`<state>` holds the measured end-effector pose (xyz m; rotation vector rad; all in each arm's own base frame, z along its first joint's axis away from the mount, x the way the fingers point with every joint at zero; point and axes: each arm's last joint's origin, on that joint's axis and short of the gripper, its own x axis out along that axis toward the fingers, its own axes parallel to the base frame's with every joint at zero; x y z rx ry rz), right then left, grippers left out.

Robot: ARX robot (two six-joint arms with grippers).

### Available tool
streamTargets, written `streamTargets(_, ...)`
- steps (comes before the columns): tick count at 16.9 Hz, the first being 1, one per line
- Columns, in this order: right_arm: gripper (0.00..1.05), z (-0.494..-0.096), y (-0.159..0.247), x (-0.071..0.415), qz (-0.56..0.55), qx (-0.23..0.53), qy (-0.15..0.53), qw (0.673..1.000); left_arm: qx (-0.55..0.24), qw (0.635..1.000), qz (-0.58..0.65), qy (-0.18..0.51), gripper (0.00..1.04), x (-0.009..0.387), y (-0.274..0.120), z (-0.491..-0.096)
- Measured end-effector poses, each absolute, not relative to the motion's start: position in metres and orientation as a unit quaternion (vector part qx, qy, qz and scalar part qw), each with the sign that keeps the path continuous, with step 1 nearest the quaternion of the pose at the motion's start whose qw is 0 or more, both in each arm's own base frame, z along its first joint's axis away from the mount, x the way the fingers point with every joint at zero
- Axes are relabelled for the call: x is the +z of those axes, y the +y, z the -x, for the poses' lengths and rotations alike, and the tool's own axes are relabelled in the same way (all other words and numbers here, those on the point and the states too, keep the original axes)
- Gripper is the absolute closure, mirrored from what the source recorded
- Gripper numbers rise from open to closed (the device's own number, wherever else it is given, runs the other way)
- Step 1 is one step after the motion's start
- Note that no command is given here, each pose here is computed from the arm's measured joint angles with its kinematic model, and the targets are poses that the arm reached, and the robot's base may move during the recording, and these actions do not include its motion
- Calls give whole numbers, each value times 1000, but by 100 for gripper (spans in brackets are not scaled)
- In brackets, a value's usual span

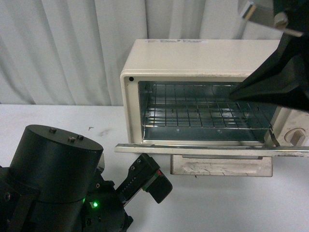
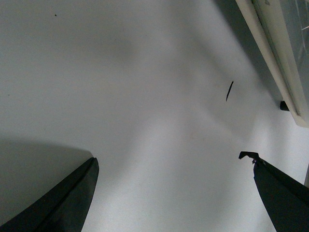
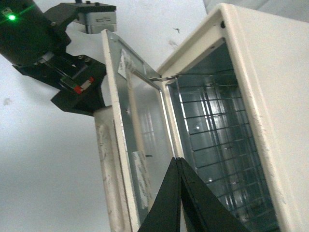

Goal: Open oven

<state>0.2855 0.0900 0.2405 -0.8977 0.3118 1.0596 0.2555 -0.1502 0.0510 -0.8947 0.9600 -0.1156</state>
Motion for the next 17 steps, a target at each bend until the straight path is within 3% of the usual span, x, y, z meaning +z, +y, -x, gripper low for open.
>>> streamTargets(1,102,-288,87,249,420,471,129,765,-54,791,416,446,7,51,-150,-255)
streamTargets(3,82,-290,85,259,428,456,114,772,-54,791,416,446,7,51,-150,-255)
streamTargets(5,26,-290,85,258,428,457,116,771,-54,791,416,446,7,51,-150,-255)
streamTargets(6,6,-290,85,258,428,457,116,771,-54,791,416,446,7,51,-150,-255)
streamTargets(7,12,-292,90,256,442,375,81,811,-54,791,416,446,7,51,-150,-255)
streamTargets(8,23,-283,85,248,404,241,73,879,-54,791,416,446,7,51,-151,-255)
streamTargets(10,41,-258,62,227,256,69,57,963,-56,790,416,447,7,51,-151,-255)
streamTargets(11,50,-249,50,224,177,13,34,984,-55,790,415,447,7,51,-151,-255)
streamTargets(15,79,-219,34,216,44,0,-9,999,-54,792,414,446,7,51,-151,-255)
streamTargets(17,86,-213,32,211,34,5,-5,999,-55,791,414,447,7,51,-151,-255)
